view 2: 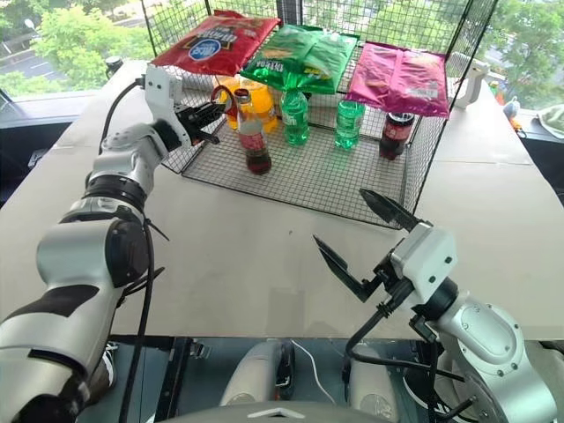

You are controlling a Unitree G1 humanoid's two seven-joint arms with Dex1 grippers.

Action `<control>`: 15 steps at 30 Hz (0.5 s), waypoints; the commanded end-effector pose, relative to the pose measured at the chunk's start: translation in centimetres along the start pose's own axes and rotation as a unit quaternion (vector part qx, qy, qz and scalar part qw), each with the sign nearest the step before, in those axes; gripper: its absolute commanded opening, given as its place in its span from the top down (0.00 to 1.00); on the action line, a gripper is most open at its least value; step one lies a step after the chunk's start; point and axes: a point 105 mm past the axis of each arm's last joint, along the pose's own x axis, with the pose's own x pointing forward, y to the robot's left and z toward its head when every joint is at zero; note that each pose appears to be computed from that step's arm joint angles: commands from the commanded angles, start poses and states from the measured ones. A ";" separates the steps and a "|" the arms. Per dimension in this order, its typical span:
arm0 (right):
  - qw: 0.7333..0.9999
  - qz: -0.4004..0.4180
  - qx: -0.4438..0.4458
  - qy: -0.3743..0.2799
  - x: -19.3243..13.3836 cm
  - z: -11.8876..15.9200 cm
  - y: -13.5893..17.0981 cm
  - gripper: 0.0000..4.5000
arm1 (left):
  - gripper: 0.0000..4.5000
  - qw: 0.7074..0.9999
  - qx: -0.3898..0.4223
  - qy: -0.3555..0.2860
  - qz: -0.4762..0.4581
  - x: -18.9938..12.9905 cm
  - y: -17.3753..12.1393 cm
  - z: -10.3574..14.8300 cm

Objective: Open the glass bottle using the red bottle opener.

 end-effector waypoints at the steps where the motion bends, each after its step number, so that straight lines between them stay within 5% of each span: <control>1: 1.000 0.003 -0.015 -0.020 0.0 1.3 0.2 0.00 | 0.99 0.999 0.014 -0.035 -0.006 -0.6 0.5 2.0; 15: 1.000 0.008 -0.016 -0.020 0.4 1.1 0.0 0.00 | 0.99 0.998 0.025 -0.024 -0.057 -1.7 0.2 1.8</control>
